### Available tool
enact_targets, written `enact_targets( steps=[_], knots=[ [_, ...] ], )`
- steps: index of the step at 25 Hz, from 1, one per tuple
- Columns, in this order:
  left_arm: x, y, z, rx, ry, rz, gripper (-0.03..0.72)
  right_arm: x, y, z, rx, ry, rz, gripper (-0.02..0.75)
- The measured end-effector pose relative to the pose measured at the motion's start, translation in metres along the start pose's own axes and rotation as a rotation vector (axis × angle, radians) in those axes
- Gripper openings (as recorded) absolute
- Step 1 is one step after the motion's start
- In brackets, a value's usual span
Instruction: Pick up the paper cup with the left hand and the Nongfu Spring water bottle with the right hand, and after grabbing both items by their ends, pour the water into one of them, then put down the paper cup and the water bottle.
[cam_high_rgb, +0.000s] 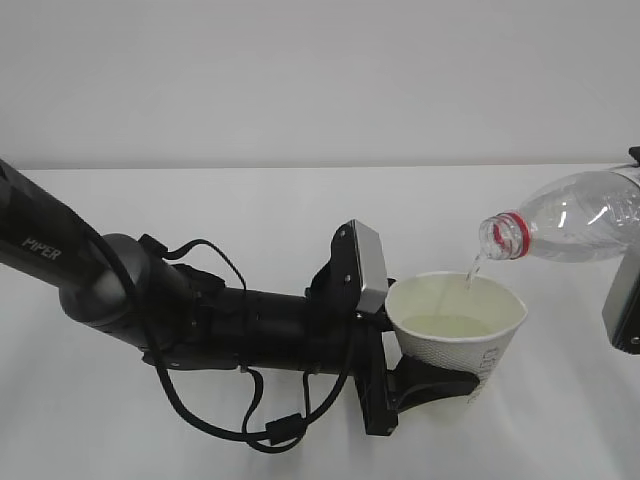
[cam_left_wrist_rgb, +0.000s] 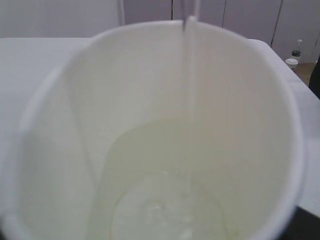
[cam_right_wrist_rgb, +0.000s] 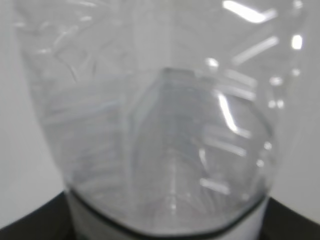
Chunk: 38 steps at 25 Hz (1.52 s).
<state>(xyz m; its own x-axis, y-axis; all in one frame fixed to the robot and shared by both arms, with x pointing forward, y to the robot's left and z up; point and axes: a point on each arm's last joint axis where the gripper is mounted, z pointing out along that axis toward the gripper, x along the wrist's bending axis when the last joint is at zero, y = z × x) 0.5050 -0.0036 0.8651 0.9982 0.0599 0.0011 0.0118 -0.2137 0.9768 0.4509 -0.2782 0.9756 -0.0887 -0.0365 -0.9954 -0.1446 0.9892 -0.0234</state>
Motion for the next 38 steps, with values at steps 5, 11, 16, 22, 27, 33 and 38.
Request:
enact_targets(
  steps=[5, 11, 16, 22, 27, 33, 38],
  knots=[
    [0.0, 0.0, 0.0, 0.0, 0.0, 0.0, 0.498, -0.0001, 0.0, 0.0, 0.0, -0.001, -0.001, 0.428],
    [0.0, 0.0, 0.0, 0.0, 0.0, 0.0, 0.496, -0.0001, 0.0, 0.0, 0.0, -0.001, -0.001, 0.428],
    [0.0, 0.0, 0.0, 0.0, 0.0, 0.0, 0.496, -0.0001, 0.0, 0.0, 0.0, -0.001, -0.002, 0.428],
    [-0.0002, -0.0001, 0.0, 0.001, -0.002, 0.001, 0.496, 0.0, 0.0004, 0.0, -0.005, -0.001, -0.007, 0.428],
    [-0.0002, -0.0001, 0.0, 0.001, -0.002, 0.001, 0.496, -0.0002, 0.0006, 0.0, -0.006, -0.002, -0.01, 0.428],
    [-0.0002, -0.0001, 0.0, 0.001, -0.002, 0.001, 0.496, -0.0002, 0.0006, 0.0, -0.006, -0.002, -0.011, 0.428],
    [-0.0002, -0.0001, 0.0, 0.001, -0.002, 0.001, 0.496, -0.0002, 0.0006, 0.0, -0.006, -0.002, -0.017, 0.428]
  ],
)
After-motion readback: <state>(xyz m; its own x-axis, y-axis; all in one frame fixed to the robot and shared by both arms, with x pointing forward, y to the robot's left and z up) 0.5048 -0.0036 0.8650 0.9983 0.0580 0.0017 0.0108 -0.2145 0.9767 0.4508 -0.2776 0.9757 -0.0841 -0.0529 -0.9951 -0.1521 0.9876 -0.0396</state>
